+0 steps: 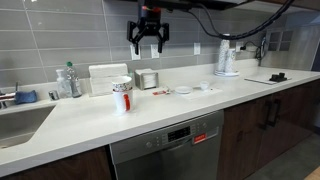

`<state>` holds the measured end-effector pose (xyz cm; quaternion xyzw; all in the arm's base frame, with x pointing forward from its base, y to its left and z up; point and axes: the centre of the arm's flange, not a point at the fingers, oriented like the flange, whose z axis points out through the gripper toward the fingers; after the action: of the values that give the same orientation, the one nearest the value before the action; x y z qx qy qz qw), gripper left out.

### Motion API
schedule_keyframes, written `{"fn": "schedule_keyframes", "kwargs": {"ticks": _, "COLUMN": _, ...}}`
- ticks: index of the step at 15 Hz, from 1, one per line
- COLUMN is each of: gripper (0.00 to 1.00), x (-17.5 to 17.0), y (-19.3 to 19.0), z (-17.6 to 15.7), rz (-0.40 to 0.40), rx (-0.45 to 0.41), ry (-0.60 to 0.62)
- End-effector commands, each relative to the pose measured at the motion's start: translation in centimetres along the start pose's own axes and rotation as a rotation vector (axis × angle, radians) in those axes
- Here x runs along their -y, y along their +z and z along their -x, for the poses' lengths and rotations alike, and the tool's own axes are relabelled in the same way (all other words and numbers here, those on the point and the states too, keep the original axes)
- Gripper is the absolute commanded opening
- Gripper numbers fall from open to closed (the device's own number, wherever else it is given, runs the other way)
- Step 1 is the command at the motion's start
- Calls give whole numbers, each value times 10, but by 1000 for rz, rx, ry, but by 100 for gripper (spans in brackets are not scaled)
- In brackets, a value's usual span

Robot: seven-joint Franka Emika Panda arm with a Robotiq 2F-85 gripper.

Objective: Unstack the cups

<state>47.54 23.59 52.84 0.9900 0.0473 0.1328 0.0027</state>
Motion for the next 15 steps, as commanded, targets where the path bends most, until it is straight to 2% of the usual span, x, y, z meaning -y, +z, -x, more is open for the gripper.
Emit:
{"fn": "schedule_keyframes", "kwargs": {"ticks": 1, "gripper": 100, "x": 4, "y": 11, "z": -4, "rz": 28, "rx": 5, "ry": -17}}
{"fn": "schedule_keyframes", "kwargs": {"ticks": 4, "gripper": 100, "x": 8, "y": 37, "z": -13, "rz": 61, "rx": 26, "ry": -35}}
{"fn": "schedule_keyframes", "kwargs": {"ticks": 8, "gripper": 100, "x": 9, "y": 35, "z": -17, "rz": 59, "rx": 20, "ry": -36}}
{"fn": "schedule_keyframes", "kwargs": {"ticks": 9, "gripper": 100, "x": 10, "y": 41, "z": -23, "rz": 54, "rx": -4, "ry": -40}}
{"fn": "schedule_keyframes", "kwargs": {"ticks": 15, "gripper": 100, "x": 28, "y": 76, "z": -49, "rz": -139, "rx": -122, "ry": -93}}
